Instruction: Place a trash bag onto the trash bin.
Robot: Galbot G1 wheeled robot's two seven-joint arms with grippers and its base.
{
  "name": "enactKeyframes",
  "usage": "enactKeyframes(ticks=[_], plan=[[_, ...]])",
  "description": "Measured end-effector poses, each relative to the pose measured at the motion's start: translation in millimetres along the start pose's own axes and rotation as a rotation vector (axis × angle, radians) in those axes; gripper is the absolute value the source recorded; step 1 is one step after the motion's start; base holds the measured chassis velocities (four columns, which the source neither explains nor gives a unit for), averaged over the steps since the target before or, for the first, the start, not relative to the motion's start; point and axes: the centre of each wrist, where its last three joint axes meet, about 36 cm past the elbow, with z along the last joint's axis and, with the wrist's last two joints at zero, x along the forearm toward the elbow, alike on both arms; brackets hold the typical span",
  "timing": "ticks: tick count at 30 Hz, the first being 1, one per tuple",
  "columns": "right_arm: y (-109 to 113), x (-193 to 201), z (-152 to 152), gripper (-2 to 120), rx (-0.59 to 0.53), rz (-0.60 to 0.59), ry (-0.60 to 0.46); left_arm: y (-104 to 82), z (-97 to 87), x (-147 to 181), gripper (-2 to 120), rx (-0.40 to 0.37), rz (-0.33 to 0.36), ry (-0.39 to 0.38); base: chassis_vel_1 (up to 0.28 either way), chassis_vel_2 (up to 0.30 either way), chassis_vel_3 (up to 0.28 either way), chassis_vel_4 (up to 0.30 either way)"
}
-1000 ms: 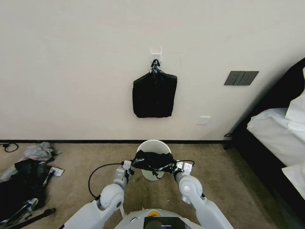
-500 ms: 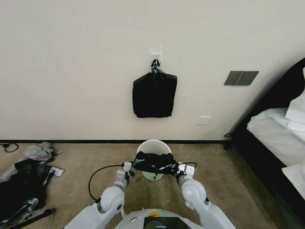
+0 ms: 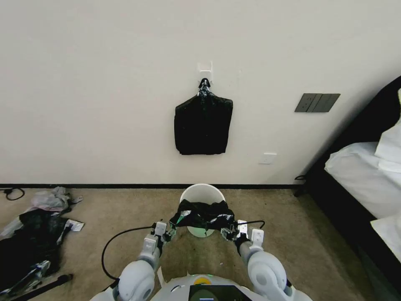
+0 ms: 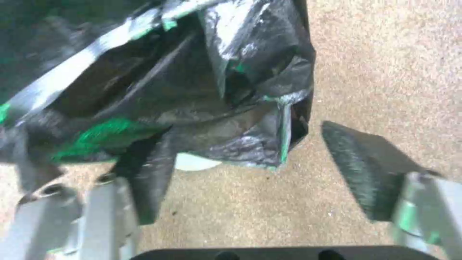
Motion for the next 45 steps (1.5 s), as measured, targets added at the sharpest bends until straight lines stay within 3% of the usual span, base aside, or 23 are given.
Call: enactKeyframes(ticks=[6, 8, 16, 21, 25, 27, 29, 32, 34, 36, 39, 45], plan=[[0.6, 14.2, 2.1, 95, 0.020, -0.011, -0.014, 1.8, -1.7, 11.7, 93, -0.023, 0.033, -0.040, 0.000, 0.000, 0.000, 0.000], [0.1, 20.5, 2.0, 100, 0.033, -0.007, -0.024, 8.8, -1.5, 15.9, 99, -0.037, 0.093, -0.072, 0.000, 0.000, 0.000, 0.000], [-1.7, 35.2, -4.9, 100, 0.052, -0.006, -0.055, 18.5, -7.1, 19.1, 100, -0.067, 0.180, -0.115, 0.000, 0.000, 0.000, 0.000], [-3.7, 42.4, -12.6, 100, 0.074, -0.007, -0.100, 25.8, -9.3, 18.8, 100, -0.093, 0.191, -0.132, 0.000, 0.000, 0.000, 0.000], [-5.2, 51.8, -26.9, 100, 0.087, -0.056, -0.169, 29.0, -14.9, 19.4, 100, -0.048, 0.151, -0.208, 0.000, 0.000, 0.000, 0.000], [-9.4, 54.2, -39.4, 100, 0.158, -0.132, -0.252, 26.3, -18.1, 21.5, 100, 0.004, 0.098, -0.291, 0.000, 0.000, 0.000, 0.000], [-11.4, 53.5, -45.7, 100, 0.194, -0.156, -0.285, 24.3, -18.7, 23.1, 100, 0.019, 0.076, -0.317, 0.000, 0.000, 0.000, 0.000], [-22.2, 29.4, -82.5, 100, 0.231, -0.250, -0.354, 14.7, -13.9, 31.1, 100, 0.038, -0.024, -0.422, 0.000, 0.000, 0.000, 0.000], [-27.0, 18.5, -94.9, 100, 0.260, -0.277, -0.362, 10.5, -11.2, 36.0, 100, 0.042, -0.049, -0.441, 0.000, 0.000, 0.000, 0.000], [-31.1, 9.1, -105.7, 100, 0.300, -0.300, -0.359, 6.0, -8.6, 42.2, 100, 0.046, -0.069, -0.450, 0.000, 0.000, 0.000, 0.000], [-42.0, -23.0, -137.4, 100, 0.445, -0.367, -0.287, -2.3, 0.7, 56.9, 100, 0.029, -0.113, -0.464, 0.000, 0.000, 0.000, 0.000], [-51.5, -76.9, -187.5, 100, 0.581, -0.401, -0.181, -2.2, 8.4, 55.6, 100, 0.013, -0.150, -0.470, 0.000, 0.000, 0.000, 0.000]])
